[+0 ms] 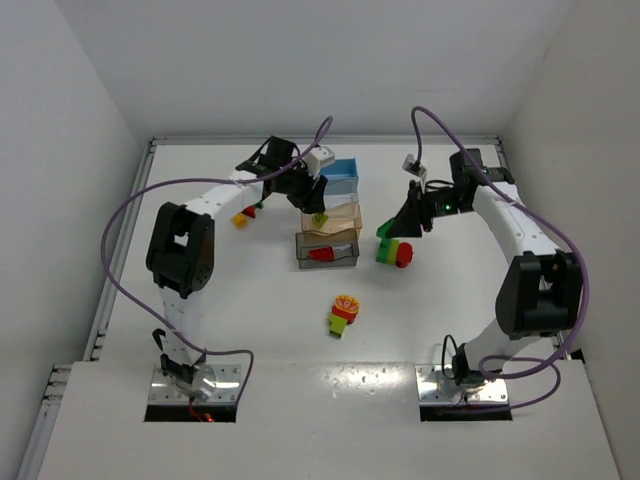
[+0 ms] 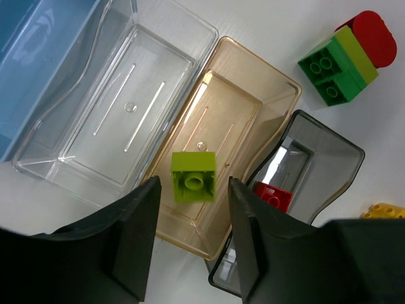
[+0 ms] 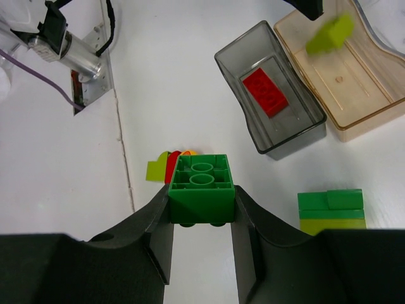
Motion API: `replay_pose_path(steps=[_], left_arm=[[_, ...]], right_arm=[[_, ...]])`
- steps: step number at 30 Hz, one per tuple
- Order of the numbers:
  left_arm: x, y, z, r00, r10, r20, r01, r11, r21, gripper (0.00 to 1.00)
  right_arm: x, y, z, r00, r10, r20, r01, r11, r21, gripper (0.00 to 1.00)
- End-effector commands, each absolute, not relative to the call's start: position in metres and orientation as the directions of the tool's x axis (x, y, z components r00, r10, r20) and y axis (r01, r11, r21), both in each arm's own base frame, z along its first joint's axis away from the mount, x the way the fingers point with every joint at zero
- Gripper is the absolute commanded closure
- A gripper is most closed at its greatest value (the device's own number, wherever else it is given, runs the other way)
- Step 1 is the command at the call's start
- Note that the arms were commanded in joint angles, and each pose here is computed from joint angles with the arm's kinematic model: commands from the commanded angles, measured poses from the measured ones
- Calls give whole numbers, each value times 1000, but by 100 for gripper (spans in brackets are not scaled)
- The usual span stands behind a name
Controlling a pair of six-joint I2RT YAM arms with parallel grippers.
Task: Sort the legos into containers by color
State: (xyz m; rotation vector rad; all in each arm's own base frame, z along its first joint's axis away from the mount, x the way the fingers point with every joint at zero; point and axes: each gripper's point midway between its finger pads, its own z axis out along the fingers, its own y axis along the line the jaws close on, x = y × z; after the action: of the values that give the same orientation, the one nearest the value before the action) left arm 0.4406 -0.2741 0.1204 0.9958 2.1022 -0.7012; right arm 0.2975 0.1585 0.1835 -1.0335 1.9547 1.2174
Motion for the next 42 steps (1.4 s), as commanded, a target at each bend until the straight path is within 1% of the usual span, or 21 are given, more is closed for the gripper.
replay_pose_path(steps=[1, 4, 8, 9, 10, 13, 14, 15, 16, 17, 18, 19, 20, 21, 22, 23, 25, 29, 30, 32, 42], left_arm=[[446, -278, 132, -418, 450, -789, 830, 542, -130, 46], [447, -277, 132, -419, 452, -788, 827, 548, -125, 39], [445, -281, 150, -404, 410, -818, 837, 527, -149, 38], [447, -276, 156, -436, 355, -827, 816, 542, -198, 38], [442, -278, 183, -417, 294, -860, 827, 516, -224, 38], [450, -267, 231, -381, 93, -920, 799, 534, -277, 38], [447, -264, 257, -344, 46, -938, 805, 529, -269, 38], [450, -261, 274, -315, 9, -949, 805, 533, -261, 38], [451, -256, 284, -324, -19, -946, 792, 541, -282, 38], [451, -256, 287, -324, -19, -946, 792, 541, -283, 38], [452, -247, 291, -340, -21, -940, 773, 563, -292, 38], [454, -238, 297, -337, -27, -941, 760, 582, -289, 38], [458, -231, 294, -339, -20, -940, 744, 606, -281, 38], [454, -222, 303, -316, -10, -949, 740, 623, -254, 38], [460, -205, 302, -314, -14, -949, 701, 671, -241, 38], [460, -195, 305, -307, -21, -952, 682, 693, -235, 38], [457, -173, 310, -281, -20, -959, 655, 727, -207, 38], [452, -143, 310, -283, -36, -958, 599, 774, -206, 38], [452, -143, 310, -283, -36, -958, 599, 774, -206, 38], [450, -132, 309, -281, -42, -959, 572, 795, -203, 38], [448, -113, 302, -289, -36, -957, 541, 818, -195, 38]], right_arm=[[309, 158, 195, -454, -291, -842, -884, 262, 386, 100], [312, 158, 192, -462, -291, -838, -881, 262, 394, 100], [325, 156, 195, -464, -270, -844, -875, 286, 390, 100], [331, 157, 200, -457, -259, -851, -876, 295, 381, 100], [336, 157, 202, -457, -247, -855, -874, 304, 379, 100], [371, 163, 219, -453, -177, -874, -856, 360, 371, 100], [394, 166, 231, -367, -163, -916, -876, 392, 281, 100], [407, 167, 235, -418, -107, -902, -836, 435, 335, 100], [417, 173, 239, -408, -84, -909, -829, 452, 330, 100], [433, 178, 239, -399, -72, -914, -812, 491, 316, 100], [452, 183, 259, -362, -52, -931, -810, 511, 287, 100], [470, 189, 234, -414, -64, -908, -787, 526, 322, 100], [491, 199, 253, -403, -54, -914, -773, 554, 308, 100], [505, 204, 250, -416, -50, -908, -757, 573, 316, 100], [522, 208, 223, -462, -52, -885, -726, 596, 344, 100], [538, 216, 237, -428, -44, -903, -718, 623, 310, 100], [562, 222, 228, -425, -43, -904, -688, 664, 292, 100], [583, 238, 215, -491, 6, -871, -634, 683, 362, 100], [585, 243, 188, -560, 16, -829, -591, 693, 413, 100], [597, 238, 180, -570, 38, -821, -542, 733, 410, 100], [610, 261, 149, -596, 34, -802, -521, 744, 419, 100]])
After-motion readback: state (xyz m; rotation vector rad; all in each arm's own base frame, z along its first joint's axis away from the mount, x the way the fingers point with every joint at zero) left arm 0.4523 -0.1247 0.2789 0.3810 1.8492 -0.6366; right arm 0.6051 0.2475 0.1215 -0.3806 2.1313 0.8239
